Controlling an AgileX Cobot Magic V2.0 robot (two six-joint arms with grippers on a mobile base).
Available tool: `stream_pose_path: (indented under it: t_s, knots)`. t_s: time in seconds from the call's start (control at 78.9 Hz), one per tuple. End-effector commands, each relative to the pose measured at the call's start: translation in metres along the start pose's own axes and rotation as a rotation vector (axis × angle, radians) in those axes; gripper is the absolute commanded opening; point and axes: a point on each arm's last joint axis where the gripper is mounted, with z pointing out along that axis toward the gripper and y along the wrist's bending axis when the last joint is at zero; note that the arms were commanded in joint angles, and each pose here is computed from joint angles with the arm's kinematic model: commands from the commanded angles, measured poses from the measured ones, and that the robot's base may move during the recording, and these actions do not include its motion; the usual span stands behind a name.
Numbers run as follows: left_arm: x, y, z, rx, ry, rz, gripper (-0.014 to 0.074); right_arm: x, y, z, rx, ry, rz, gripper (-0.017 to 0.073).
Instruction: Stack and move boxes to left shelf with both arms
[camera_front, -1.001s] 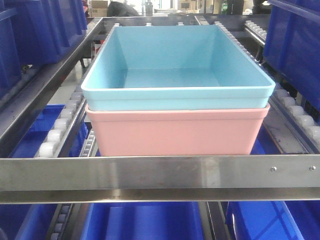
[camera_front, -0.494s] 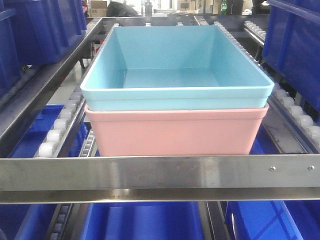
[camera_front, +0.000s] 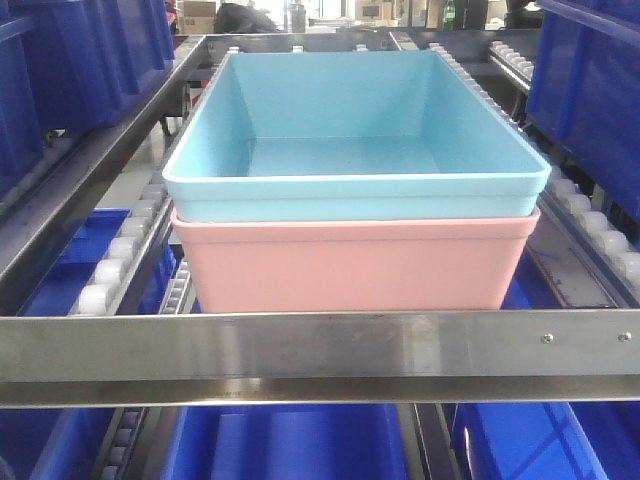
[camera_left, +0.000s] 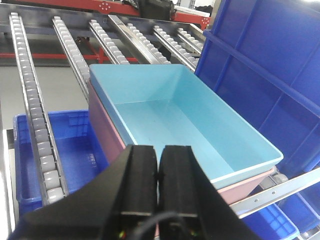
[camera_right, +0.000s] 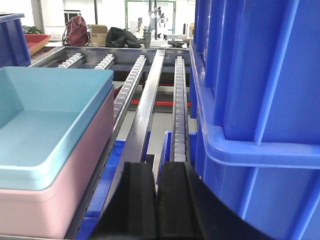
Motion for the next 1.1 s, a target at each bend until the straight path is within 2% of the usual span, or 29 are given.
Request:
stream_pose_path:
  t_s: [0.0, 0.507, 0.532, 0.57, 0.621, 0.697, 0.811, 0.887, 0.937, 0.988, 1.09]
  knots:
    - [-0.017, -0.007, -0.001, 0.057, -0.100, 0.004, -0.0001, -0.017, 0.000, -0.003, 0.004, -0.132, -0.010, 0.0049]
    - [-0.013, -0.005, -0.001, 0.053, -0.103, -0.003, -0.0001, -0.017, 0.000, -0.003, 0.004, -0.132, -0.010, 0.0049]
    - [-0.010, -0.002, -0.002, 0.026, -0.097, -0.030, -0.0001, -0.017, 0.000, -0.003, 0.004, -0.132, -0.010, 0.0049]
    - [-0.008, 0.002, -0.004, -0.011, -0.107, -0.025, -0.0001, -0.017, 0.000, -0.003, 0.004, -0.132, -0.010, 0.0049]
    - [-0.005, 0.007, -0.010, -0.057, -0.175, 0.050, -0.0001, -0.017, 0.000, -0.003, 0.004, -0.132, -0.010, 0.0049]
    - [0.002, 0.019, -0.021, -0.173, -0.296, 0.093, -0.0001, -0.017, 0.000, -0.003, 0.004, -0.132, -0.010, 0.0049]
    - [0.029, 0.033, -0.036, -0.338, -0.318, 0.098, -0.0001, -0.017, 0.000, -0.003, 0.004, -0.132, -0.010, 0.0049]
    - [0.046, 0.037, -0.044, -0.394, -0.308, 0.103, -0.0001, -0.017, 0.000, -0.003, 0.004, -0.132, -0.010, 0.0049]
    - [0.056, 0.038, -0.048, -0.415, -0.310, 0.082, -0.0001, -0.017, 0.000, -0.003, 0.004, -0.132, -0.010, 0.0049]
    - [0.065, 0.038, -0.052, -0.424, -0.310, 0.057, -0.0001, -0.017, 0.000, -0.003, 0.004, -0.132, -0.010, 0.0049]
    - [0.086, 0.040, -0.055, -0.435, -0.302, 0.043, -0.0001, -0.017, 0.000, -0.003, 0.004, -0.132, -0.010, 0.0049]
